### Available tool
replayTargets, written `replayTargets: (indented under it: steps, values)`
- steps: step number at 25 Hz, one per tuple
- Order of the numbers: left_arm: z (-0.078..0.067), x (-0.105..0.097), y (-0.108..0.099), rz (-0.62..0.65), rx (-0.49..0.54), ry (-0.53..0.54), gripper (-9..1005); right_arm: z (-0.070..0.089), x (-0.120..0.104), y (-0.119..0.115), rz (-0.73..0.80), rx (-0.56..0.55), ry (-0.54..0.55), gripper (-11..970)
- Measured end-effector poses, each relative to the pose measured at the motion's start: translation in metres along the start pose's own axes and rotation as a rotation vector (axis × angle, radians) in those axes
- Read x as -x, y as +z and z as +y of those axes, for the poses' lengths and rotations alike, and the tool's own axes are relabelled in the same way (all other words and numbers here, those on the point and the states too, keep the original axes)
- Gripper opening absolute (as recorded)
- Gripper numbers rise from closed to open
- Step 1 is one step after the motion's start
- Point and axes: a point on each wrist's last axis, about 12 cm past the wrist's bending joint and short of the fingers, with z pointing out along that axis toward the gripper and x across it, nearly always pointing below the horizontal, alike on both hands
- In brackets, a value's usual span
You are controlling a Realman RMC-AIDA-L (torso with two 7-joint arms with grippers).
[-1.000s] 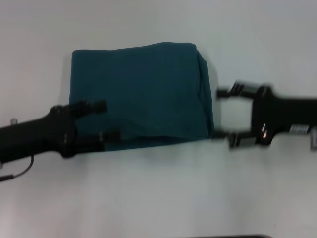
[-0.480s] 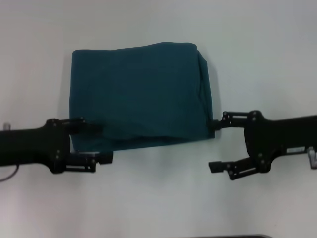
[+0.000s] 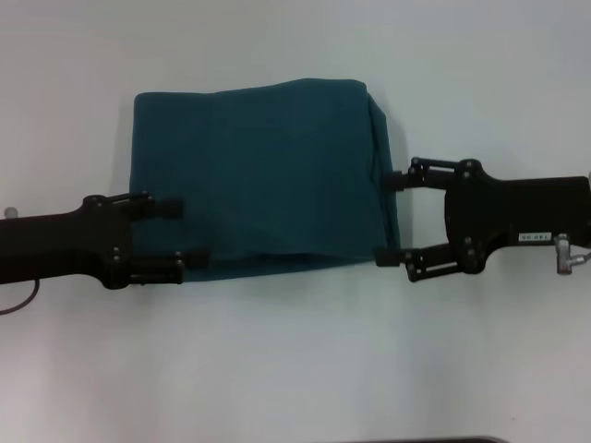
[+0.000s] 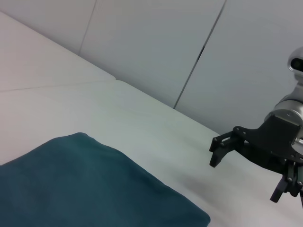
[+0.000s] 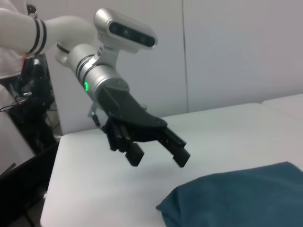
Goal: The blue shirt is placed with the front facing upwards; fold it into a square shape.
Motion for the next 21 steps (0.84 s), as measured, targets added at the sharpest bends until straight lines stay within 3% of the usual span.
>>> replayTargets:
  steps: [21]
  values:
    - [0.0034, 0.0074, 0.0030, 0.008, 0.005, 0.028, 905, -0.0079, -0.0010, 0.0023, -0.004, -0.059, -0.014, 947]
